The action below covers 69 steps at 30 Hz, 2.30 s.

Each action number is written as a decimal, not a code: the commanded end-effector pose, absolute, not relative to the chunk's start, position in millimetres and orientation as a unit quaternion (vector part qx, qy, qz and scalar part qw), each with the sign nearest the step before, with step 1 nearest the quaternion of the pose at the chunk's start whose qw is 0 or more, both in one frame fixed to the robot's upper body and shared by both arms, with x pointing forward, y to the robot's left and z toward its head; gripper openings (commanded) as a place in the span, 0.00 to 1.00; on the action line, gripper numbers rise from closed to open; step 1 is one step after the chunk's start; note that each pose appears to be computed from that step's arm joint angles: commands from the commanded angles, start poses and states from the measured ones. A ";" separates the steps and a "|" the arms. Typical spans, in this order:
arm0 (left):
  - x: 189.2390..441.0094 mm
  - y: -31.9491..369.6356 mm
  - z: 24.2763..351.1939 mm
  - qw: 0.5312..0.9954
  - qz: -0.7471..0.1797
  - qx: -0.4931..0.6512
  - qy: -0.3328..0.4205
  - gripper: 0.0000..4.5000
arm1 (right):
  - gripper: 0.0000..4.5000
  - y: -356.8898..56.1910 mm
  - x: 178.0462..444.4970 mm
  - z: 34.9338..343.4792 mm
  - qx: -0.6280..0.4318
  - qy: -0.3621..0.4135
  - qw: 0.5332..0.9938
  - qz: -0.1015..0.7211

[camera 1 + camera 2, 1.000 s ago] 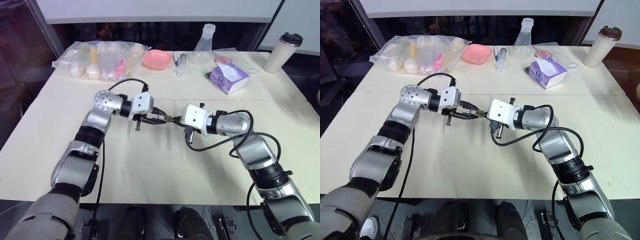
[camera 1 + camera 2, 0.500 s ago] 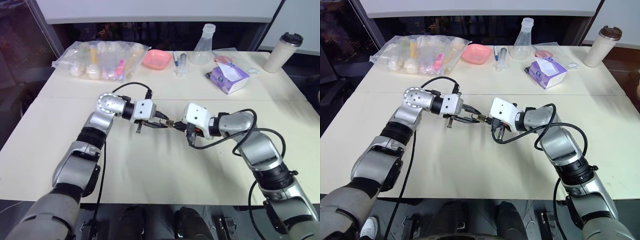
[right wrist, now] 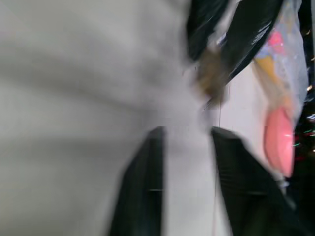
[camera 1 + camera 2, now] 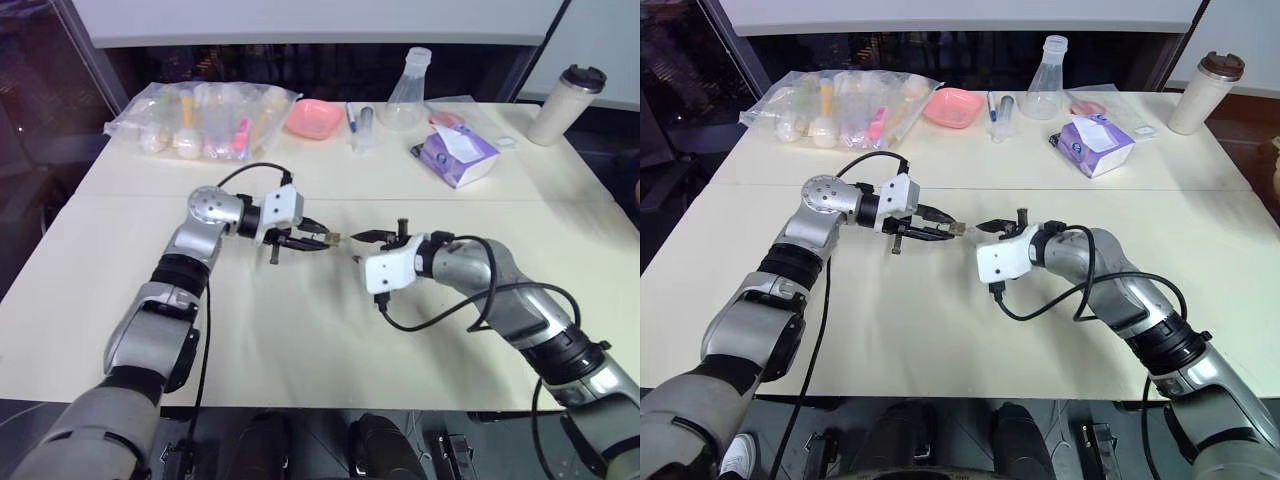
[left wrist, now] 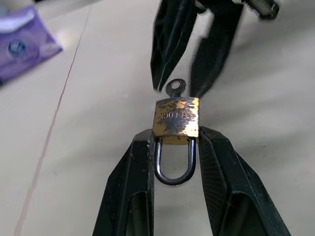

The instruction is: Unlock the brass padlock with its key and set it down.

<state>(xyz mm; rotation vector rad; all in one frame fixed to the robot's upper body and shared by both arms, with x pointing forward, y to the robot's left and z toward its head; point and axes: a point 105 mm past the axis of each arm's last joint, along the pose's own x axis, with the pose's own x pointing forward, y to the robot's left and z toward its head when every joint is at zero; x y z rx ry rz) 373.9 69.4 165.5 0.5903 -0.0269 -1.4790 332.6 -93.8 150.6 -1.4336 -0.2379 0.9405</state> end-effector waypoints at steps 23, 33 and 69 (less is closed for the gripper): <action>369.6 63.4 193.1 0.701 -0.682 0.210 -0.013 0.15 | 0.58 -59.8 330.6 184.7 -0.650 -0.297 0.615 0.334; 364.0 65.2 190.5 0.699 -0.687 0.200 -0.003 0.15 | 0.01 -55.3 332.6 186.5 -0.652 -0.307 0.606 0.337; 376.8 90.4 203.4 0.787 -0.598 0.150 -0.018 0.05 | 0.00 -57.0 335.3 187.3 -0.634 -0.292 0.632 0.338</action>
